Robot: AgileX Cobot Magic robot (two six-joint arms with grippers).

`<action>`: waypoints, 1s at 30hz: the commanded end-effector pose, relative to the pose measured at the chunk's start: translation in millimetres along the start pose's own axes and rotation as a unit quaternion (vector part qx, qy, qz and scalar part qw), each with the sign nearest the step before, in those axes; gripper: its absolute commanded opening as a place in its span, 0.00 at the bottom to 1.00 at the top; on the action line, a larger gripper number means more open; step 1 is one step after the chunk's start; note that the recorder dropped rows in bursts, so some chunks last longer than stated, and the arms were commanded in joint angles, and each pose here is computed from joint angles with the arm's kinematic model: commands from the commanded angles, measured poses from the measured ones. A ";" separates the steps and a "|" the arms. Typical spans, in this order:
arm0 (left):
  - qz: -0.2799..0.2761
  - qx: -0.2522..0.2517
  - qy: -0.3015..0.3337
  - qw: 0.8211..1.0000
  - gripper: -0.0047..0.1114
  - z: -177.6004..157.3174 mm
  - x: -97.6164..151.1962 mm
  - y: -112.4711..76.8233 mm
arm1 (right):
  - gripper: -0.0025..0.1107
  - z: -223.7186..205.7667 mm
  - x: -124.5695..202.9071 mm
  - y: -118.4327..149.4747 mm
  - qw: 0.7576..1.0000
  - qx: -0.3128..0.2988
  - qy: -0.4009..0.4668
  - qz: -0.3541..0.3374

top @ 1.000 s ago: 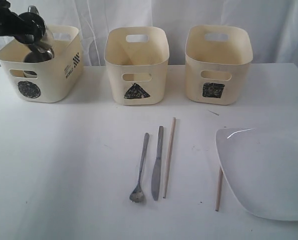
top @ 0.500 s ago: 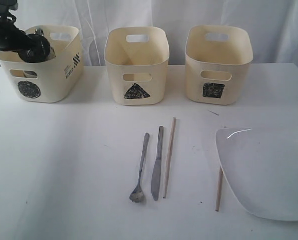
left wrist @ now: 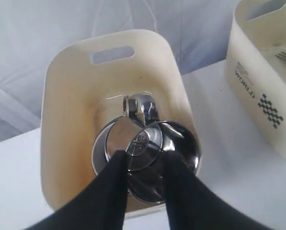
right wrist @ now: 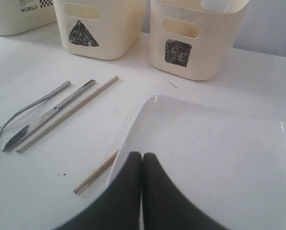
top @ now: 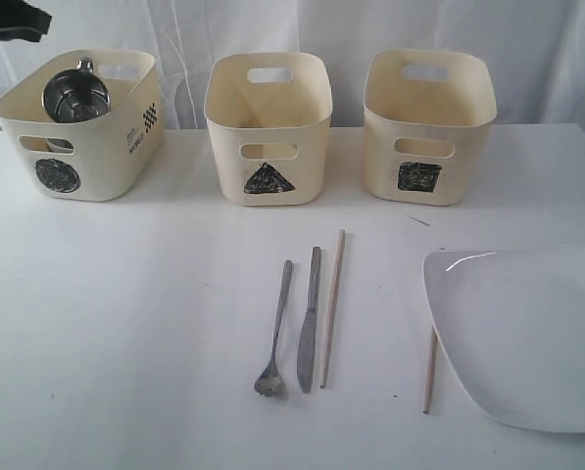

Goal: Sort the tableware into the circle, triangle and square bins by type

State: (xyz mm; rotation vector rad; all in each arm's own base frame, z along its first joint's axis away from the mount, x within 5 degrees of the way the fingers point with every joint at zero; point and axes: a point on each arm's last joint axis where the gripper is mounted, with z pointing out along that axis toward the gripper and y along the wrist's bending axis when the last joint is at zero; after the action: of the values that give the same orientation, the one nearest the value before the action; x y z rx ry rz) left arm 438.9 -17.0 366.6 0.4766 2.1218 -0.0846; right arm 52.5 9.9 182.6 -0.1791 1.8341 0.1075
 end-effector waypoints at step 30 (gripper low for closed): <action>-0.053 0.045 -0.164 0.984 0.04 -287.9 234.8 -172.9 | 0.02 0.2 0.9 -0.4 1.000 0.004 -0.004 0.001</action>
State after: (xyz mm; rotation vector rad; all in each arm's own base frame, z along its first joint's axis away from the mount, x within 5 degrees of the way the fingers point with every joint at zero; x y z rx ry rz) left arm 33.7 -37.5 313.3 0.4234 1.8877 -0.3032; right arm 52.5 9.9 182.6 -0.1791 1.8341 0.1075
